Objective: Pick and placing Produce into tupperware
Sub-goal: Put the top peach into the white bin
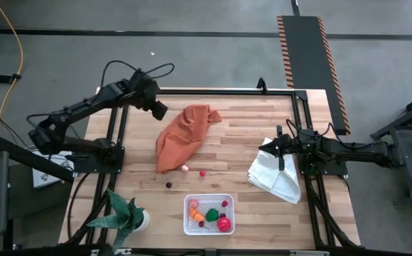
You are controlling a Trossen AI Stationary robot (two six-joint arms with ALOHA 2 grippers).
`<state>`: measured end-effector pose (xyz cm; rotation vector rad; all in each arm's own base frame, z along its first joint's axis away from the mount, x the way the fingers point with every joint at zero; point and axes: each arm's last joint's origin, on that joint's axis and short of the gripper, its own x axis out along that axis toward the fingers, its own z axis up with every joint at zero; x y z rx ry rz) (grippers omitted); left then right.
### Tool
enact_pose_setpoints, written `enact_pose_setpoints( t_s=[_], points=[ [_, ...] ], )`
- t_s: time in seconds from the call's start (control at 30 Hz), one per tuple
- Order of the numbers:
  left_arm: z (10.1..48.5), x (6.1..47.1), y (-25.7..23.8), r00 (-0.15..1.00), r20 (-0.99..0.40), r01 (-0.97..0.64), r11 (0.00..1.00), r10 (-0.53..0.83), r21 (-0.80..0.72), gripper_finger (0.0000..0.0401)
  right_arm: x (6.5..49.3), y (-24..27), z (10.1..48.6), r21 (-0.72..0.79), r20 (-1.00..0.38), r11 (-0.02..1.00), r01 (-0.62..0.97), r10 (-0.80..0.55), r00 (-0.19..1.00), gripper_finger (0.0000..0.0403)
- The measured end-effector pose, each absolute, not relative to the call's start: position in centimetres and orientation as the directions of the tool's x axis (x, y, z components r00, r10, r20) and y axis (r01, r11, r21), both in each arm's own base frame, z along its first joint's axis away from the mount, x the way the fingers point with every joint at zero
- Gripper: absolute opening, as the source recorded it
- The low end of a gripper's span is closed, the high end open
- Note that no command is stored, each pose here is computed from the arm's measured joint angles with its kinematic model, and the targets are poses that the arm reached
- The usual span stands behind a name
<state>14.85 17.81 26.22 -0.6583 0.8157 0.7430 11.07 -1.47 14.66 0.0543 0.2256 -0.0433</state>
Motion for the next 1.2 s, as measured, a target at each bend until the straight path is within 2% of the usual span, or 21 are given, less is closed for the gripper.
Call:
enact_pose_setpoints(
  t_s=[0.83,1.2],
  points=[
    [31.5,12.6,14.4,0.705,-0.586,-0.658,0.676,0.4,-0.332,0.0133,11.1,-1.5,14.7,0.049,-0.225,0.998,0.049,-0.037,0.974,0.0],
    [33.3,12.0,13.2,0.81,-0.46,-0.545,0.754,0.363,-0.366,0.0133,11.1,-1.5,14.7,0.049,-0.224,0.998,0.049,-0.037,0.974,0.0]
  ],
)
